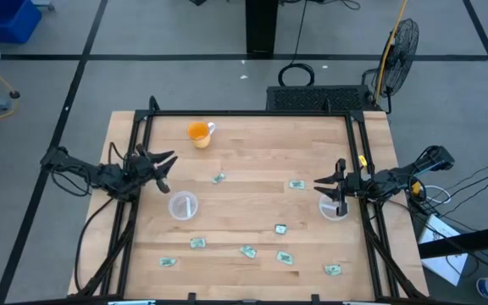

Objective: Pick and place items into bin
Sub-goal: Put the stevia packet into the left transparent bin

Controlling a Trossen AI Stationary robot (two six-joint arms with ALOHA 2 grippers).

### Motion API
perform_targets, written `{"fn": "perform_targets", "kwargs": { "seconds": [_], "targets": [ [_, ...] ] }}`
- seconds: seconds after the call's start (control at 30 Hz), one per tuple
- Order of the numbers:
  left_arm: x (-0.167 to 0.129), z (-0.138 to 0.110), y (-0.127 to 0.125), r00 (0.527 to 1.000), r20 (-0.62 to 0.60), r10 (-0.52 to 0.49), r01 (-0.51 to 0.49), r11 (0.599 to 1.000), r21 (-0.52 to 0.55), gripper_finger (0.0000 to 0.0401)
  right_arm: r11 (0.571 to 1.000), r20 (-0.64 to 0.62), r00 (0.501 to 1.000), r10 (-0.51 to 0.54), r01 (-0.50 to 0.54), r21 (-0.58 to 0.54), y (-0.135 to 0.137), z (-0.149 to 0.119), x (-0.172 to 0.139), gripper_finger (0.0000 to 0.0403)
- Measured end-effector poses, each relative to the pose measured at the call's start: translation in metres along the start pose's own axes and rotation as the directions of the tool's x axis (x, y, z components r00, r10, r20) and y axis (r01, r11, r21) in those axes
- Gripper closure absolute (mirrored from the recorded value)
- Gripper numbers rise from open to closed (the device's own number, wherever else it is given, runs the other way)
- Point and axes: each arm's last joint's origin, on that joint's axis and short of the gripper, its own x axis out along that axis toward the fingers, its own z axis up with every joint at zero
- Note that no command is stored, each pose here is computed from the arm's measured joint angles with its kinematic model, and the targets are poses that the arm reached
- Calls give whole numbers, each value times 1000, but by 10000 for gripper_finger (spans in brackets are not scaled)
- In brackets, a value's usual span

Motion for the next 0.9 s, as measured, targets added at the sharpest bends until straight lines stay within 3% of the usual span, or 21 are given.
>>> {"fn": "perform_targets", "kwargs": {
  "seconds": [0.1,0.23,0.37,0.53,0.63,0.77,0.9],
  "targets": [
    [0,5,1,999,41,-6,8,999,-47,297,1000,0,1000,0,0,0,0,0,0,312],
    [0,10,-1,993,76,-91,100,988,-114,297,1000,0,1000,0,0,0,0,0,0,312],
    [2,31,1,991,88,-98,108,987,-122,297,1000,0,1000,0,0,0,0,0,0,312],
    [14,60,-4,988,-114,-107,106,994,-14,297,1000,0,1000,0,0,0,0,0,0,312],
    [28,68,-14,959,-266,-97,116,992,56,297,1000,0,1000,0,0,0,0,0,0,312],
    [52,65,-33,916,-393,-81,145,980,137,297,1000,0,1000,0,0,0,0,0,0,312],
    [75,49,-47,870,-492,-31,81,994,80,297,1000,0,1000,0,0,0,0,0,0,312]
  ]
}}
